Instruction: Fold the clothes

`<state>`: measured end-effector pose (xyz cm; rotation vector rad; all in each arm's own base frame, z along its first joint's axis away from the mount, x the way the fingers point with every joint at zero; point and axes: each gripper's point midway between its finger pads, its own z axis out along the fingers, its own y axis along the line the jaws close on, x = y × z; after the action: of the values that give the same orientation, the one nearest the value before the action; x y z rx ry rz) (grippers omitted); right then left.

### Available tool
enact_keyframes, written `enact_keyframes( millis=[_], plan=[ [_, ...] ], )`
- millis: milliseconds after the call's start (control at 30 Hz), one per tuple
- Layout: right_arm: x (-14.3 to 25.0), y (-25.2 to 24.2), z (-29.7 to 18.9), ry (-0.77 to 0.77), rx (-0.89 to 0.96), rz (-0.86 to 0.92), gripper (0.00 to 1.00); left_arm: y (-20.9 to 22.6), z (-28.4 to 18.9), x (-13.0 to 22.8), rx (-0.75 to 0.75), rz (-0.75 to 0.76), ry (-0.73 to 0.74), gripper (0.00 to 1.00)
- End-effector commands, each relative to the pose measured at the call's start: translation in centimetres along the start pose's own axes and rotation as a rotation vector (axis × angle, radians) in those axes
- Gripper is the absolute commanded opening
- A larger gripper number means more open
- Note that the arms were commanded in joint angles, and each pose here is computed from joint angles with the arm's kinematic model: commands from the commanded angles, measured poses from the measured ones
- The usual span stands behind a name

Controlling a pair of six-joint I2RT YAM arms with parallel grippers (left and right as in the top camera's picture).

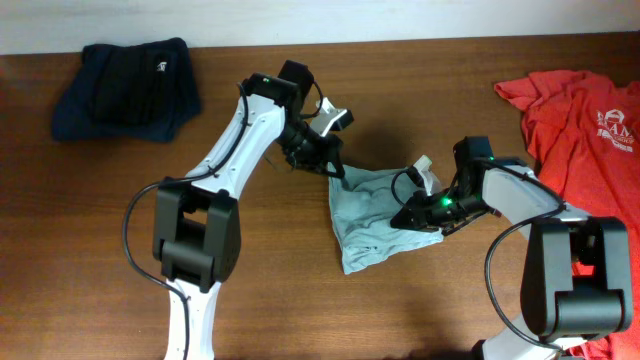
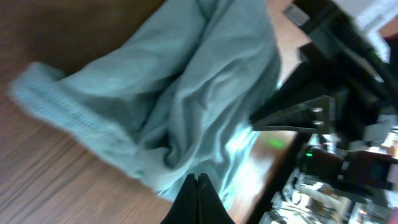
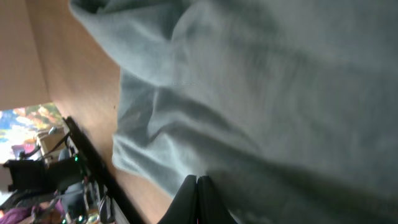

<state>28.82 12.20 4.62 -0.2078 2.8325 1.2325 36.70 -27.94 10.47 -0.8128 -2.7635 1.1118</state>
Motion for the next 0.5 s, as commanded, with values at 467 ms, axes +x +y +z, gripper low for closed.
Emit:
enact_keyframes(
  millis=[467],
  plan=[
    [0.5, -1.5, 0.4, 0.003, 0.049, 0.062, 0.04, -2.0, 2.8, 1.7, 0.185, -0.011, 0.095, 0.00]
  ],
)
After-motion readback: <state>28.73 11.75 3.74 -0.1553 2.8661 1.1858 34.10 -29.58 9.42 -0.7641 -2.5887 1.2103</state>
